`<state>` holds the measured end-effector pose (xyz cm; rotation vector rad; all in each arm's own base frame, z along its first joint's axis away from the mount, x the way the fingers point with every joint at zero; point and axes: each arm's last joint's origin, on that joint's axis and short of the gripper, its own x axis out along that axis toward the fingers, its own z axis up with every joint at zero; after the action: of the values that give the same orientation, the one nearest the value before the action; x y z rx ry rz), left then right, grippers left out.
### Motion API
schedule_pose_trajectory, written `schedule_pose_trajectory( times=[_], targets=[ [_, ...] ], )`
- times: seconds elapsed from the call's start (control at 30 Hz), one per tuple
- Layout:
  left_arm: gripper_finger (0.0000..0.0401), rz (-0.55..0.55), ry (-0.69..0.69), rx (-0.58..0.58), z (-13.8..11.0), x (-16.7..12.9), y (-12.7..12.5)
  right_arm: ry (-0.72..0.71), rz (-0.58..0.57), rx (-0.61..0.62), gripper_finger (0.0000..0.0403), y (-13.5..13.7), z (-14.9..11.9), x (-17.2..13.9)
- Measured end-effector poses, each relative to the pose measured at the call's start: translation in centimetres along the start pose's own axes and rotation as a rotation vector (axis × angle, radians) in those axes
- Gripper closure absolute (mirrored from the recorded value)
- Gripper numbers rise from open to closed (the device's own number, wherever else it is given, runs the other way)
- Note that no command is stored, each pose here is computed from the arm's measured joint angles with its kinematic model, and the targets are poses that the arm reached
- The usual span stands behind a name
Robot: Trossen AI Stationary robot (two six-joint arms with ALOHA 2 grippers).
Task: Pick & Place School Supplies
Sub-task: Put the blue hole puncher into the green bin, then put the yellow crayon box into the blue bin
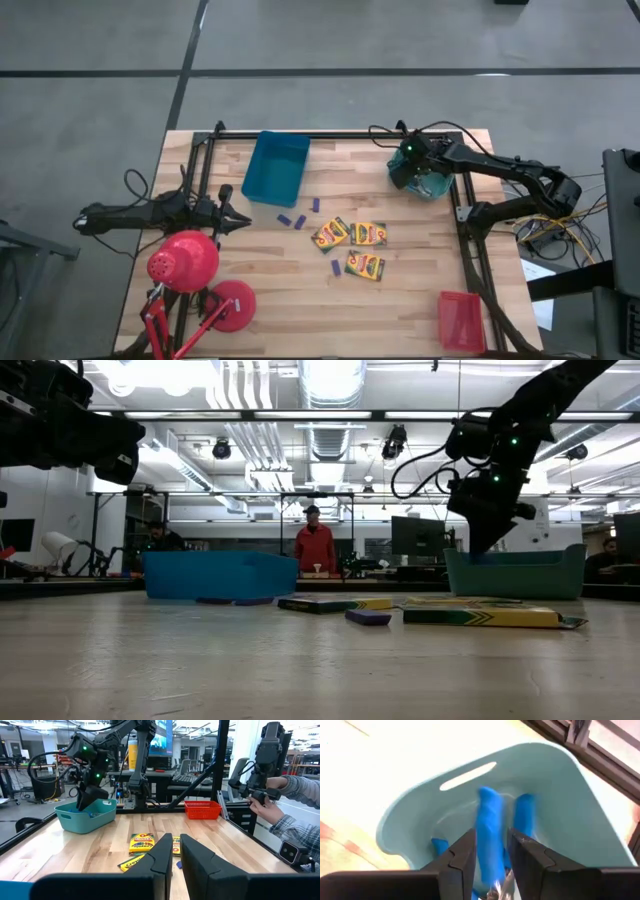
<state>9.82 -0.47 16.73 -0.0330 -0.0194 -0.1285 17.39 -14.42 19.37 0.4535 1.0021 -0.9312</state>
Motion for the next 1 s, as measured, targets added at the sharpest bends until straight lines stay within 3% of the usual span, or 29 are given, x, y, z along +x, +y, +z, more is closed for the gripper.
schedule_pose_trajectory(
  times=[0.17, 0.4, 0.67, 0.87, 1.0],
  targets=[
    [0.0362, 0.000, 0.000, 0.000, 0.0, 0.0, 0.0, 0.035, 0.016, -0.018, 0.0285, 0.0, -0.6, 0.3],
    [0.0359, 0.000, 0.000, 0.000, 0.0, 0.0, 0.0, 0.069, 0.061, 0.048, 0.0277, 0.1, -0.9, -0.2],
    [0.0359, 0.000, 0.000, 0.000, 0.0, 0.0, 0.0, -0.138, 0.162, 0.040, 0.0268, 0.8, -0.7, -5.0],
    [0.0362, 0.000, 0.000, 0.000, 0.0, 0.0, 0.0, -0.313, 0.307, -0.021, 0.0261, 2.1, -2.2, -8.8],
    [0.0359, 0.000, 0.000, 0.000, 0.0, 0.0, 0.0, -0.413, 0.336, -0.038, 0.0263, 3.4, -3.2, -10.4]
  ],
)
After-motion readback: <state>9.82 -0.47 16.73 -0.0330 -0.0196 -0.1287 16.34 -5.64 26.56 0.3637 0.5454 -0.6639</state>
